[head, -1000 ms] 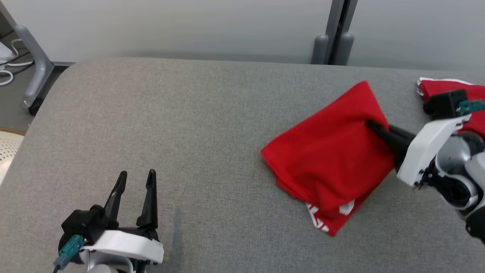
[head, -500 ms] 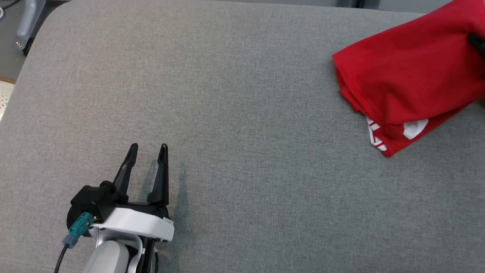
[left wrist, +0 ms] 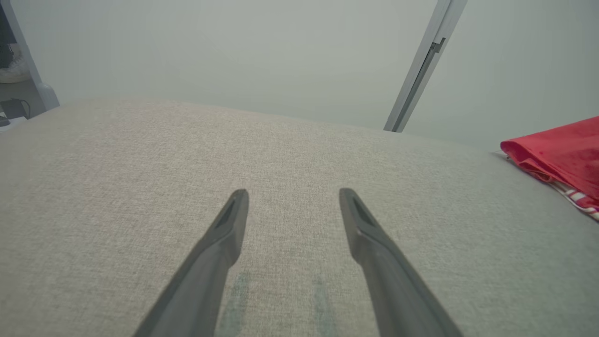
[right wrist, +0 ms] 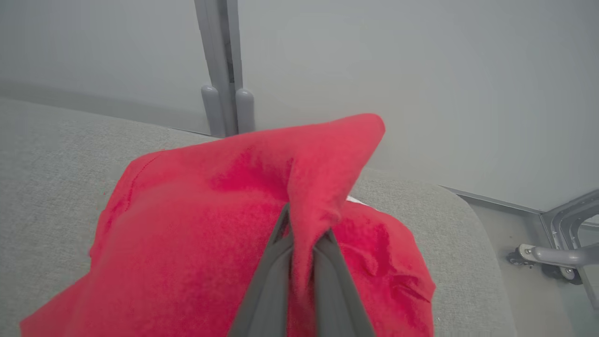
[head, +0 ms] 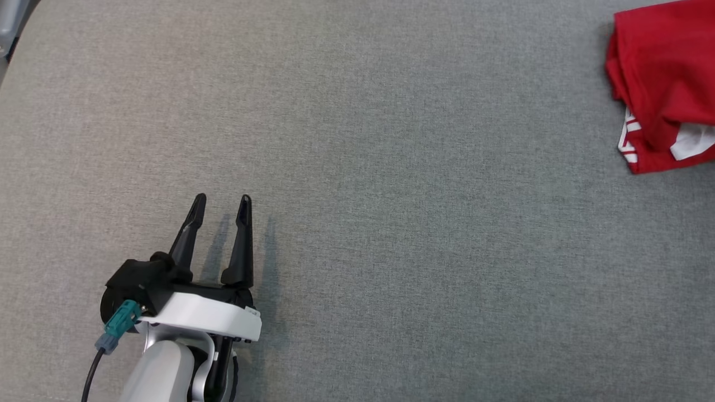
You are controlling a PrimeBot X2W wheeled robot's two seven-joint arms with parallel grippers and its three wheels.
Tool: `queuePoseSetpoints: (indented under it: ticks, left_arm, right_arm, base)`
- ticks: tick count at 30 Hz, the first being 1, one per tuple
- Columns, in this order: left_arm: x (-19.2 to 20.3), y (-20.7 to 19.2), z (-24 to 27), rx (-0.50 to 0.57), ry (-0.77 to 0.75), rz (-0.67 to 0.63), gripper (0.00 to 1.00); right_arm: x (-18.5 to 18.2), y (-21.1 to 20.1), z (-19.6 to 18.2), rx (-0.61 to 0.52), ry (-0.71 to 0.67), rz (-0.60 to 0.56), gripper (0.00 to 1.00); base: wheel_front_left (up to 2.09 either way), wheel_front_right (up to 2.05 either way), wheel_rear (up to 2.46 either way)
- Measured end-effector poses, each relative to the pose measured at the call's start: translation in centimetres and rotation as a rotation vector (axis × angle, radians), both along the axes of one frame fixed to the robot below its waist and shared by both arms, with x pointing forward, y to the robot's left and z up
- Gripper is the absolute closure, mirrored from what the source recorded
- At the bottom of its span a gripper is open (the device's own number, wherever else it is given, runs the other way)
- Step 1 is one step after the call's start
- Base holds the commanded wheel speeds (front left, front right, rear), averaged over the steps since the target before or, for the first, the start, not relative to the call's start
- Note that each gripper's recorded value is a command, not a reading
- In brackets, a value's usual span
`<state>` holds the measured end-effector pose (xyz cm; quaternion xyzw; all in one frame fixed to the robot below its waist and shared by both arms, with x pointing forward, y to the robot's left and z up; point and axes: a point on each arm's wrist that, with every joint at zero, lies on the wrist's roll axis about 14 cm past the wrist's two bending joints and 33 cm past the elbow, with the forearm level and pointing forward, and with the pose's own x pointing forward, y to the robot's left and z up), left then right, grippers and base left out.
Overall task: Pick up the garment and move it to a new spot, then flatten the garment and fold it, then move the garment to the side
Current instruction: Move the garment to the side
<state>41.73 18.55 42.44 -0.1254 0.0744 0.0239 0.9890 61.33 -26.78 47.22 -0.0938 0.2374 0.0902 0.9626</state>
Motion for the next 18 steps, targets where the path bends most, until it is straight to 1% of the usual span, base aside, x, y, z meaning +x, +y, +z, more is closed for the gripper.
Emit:
queuePoseSetpoints:
  ticks: [9,14,15,16,17,18]
  left_arm:
    - [0.8,-0.6,-0.6,0.0,0.007,-0.024,0.0]
    - [0.6,-0.2,-0.8,0.006,0.016,-0.012,0.0]
    - [0.5,-0.2,-0.8,0.006,0.017,-0.01,0.0]
    - [0.5,-0.2,-0.8,0.006,0.017,-0.009,0.0]
    - [0.4,-0.1,-0.8,0.005,0.016,-0.009,0.0]
    - [0.4,-0.1,-0.8,0.006,0.016,-0.007,0.0]
  right_arm:
    - [0.5,-4.2,-2.0,-0.165,0.042,-0.089,1.0]
    - [1.0,-5.7,-1.8,-0.238,0.024,-0.125,1.0]
    - [1.0,-5.6,-2.1,-0.24,0.027,-0.126,0.82]
    - [0.9,-5.4,-2.5,-0.242,0.036,-0.127,0.58]
    - [0.8,-5.2,-2.8,-0.238,0.046,-0.129,0.09]
    - [0.7,-5.0,-3.2,-0.235,0.056,-0.13,0.0]
  base:
    - [0.0,0.0,0.0]
    - [0.0,0.0,0.0]
    - [0.0,0.0,0.0]
    - [0.0,0.0,0.0]
    - [0.0,0.0,0.0]
    - [0.0,0.0,0.0]
